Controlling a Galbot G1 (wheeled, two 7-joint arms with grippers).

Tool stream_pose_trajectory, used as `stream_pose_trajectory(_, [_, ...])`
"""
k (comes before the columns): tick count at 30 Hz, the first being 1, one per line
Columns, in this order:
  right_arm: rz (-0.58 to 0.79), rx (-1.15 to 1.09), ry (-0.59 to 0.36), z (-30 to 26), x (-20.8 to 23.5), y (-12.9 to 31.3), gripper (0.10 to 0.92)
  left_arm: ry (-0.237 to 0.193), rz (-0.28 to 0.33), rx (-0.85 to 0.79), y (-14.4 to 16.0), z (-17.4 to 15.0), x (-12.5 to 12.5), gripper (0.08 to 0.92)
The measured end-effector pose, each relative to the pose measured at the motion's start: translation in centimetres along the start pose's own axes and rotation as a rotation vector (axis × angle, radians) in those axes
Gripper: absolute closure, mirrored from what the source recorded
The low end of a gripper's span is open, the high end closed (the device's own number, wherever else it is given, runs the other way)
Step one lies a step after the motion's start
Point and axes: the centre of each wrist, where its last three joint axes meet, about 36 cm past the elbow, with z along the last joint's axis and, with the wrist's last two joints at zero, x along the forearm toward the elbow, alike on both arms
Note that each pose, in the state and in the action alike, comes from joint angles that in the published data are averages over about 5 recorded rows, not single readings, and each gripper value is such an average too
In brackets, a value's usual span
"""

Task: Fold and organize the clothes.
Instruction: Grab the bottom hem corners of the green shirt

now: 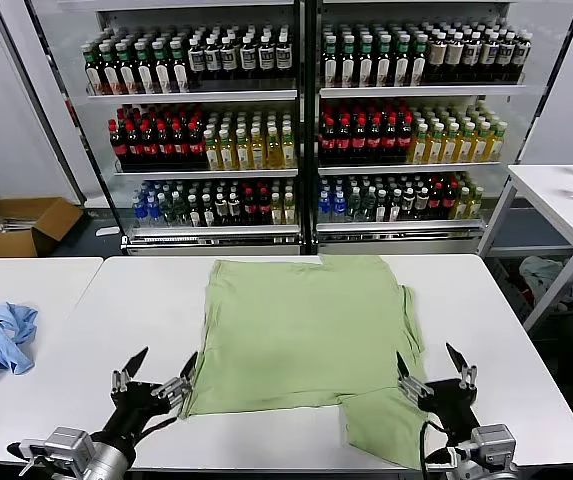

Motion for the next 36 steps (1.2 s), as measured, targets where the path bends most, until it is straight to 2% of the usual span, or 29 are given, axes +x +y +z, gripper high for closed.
stream_pose_trajectory(2, [-0.005,-0.002,0.019,0.3,0.1,0.0,0.200,0.017,-0.001,-0.005,0.0,0.2,-0.2,0.177])
stream_pose_trajectory(13, [-0.057,-0.044,0.174,2.7,0.1,0.3,0.200,0.176,-0.027,-0.032,0.3,3.2,-2.6,0.177])
stream_pose_trajectory(20, [-0.077,-0.095,0.225,3.8,-0.6,0.3,0.216,0.245,-0.039,-0.051,0.0,5.2,-3.9,0.189])
stream_pose_trajectory(27, [-0.093,-0.147,0.259,4.4,-0.9,0.2,0.366,0.286,-0.041,-0.060,-0.2,6.6,-4.7,0.359])
stream_pose_trajectory(36, [-0.123,-0.171,0.263,4.5,-1.2,-0.2,0.621,0.309,-0.025,-0.044,0.0,7.2,-5.1,0.619])
